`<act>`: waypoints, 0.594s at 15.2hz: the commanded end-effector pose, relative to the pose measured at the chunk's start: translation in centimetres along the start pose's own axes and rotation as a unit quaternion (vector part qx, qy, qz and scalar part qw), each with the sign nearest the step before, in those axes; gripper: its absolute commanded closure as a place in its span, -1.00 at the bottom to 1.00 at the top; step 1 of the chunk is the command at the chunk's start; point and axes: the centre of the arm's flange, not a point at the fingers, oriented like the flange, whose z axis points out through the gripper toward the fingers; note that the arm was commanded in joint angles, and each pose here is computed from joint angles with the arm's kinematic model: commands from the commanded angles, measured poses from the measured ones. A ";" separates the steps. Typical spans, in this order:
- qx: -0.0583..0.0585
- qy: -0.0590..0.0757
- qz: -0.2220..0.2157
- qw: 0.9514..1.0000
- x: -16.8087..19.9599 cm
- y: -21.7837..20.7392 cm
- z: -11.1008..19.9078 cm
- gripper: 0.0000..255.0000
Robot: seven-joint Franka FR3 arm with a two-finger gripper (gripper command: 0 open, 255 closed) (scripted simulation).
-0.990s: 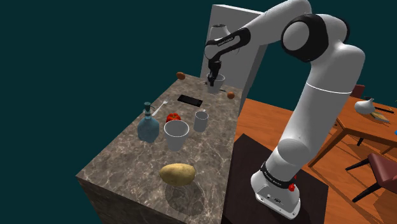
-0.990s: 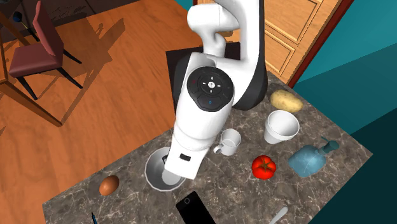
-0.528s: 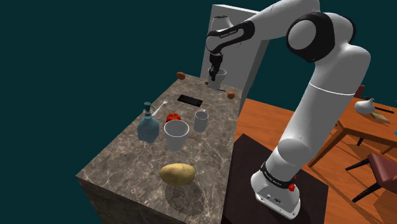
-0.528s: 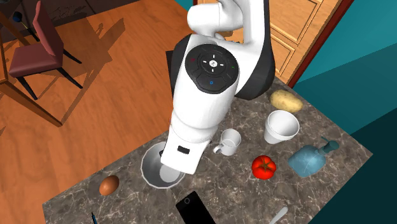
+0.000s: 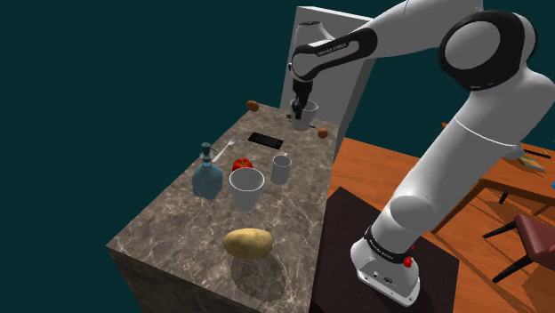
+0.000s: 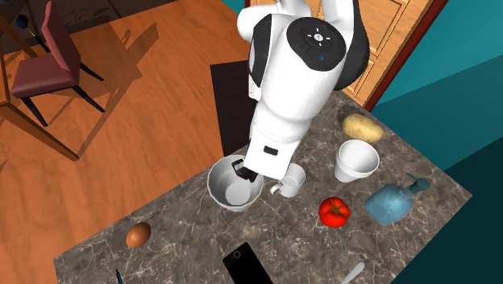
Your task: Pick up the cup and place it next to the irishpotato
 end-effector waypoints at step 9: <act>-0.001 0.000 0.000 1.000 -4.8 -12.3 -1.8 1.00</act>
